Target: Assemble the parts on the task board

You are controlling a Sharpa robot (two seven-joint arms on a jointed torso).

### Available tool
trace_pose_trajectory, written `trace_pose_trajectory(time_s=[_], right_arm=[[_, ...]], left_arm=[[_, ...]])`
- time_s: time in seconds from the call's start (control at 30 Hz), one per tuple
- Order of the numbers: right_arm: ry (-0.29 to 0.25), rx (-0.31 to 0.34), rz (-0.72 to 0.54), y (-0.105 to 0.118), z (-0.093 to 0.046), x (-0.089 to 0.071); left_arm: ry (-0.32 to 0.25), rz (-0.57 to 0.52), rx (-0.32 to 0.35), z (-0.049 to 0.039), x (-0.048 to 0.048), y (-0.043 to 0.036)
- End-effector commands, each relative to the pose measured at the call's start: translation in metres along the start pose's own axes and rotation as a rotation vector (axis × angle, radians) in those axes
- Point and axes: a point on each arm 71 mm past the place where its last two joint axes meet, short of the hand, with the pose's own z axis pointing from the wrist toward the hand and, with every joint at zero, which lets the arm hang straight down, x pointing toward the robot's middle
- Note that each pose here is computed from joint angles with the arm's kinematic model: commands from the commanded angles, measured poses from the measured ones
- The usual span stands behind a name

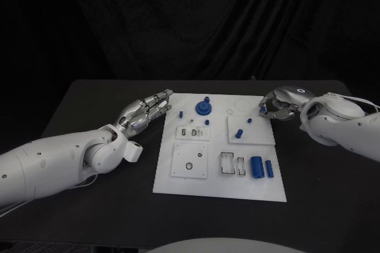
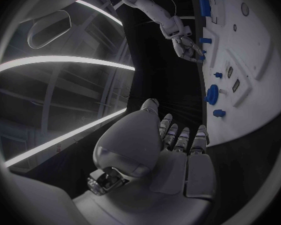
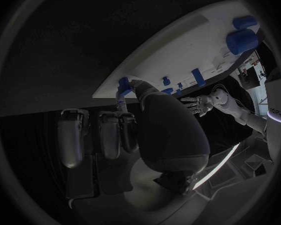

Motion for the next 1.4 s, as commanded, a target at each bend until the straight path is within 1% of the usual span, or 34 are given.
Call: trace_pose_trajectory(time_s=[0.03,0.97,1.4], right_arm=[[-0.012,0.011,0.0,-0.0014,-0.0001,0.0004],[-0.013,0.024,-0.002,-0.0025,0.0016,0.0015],[-0.034,0.013,-0.001,-0.0014,0.0013,0.0]], left_arm=[[0.017,-0.01,0.027,0.0001,0.0018,-0.0014],[0.023,-0.015,0.02,0.0006,0.0026,-0.0002],[0.022,-0.015,0.018,0.0003,0.0024,0.0]])
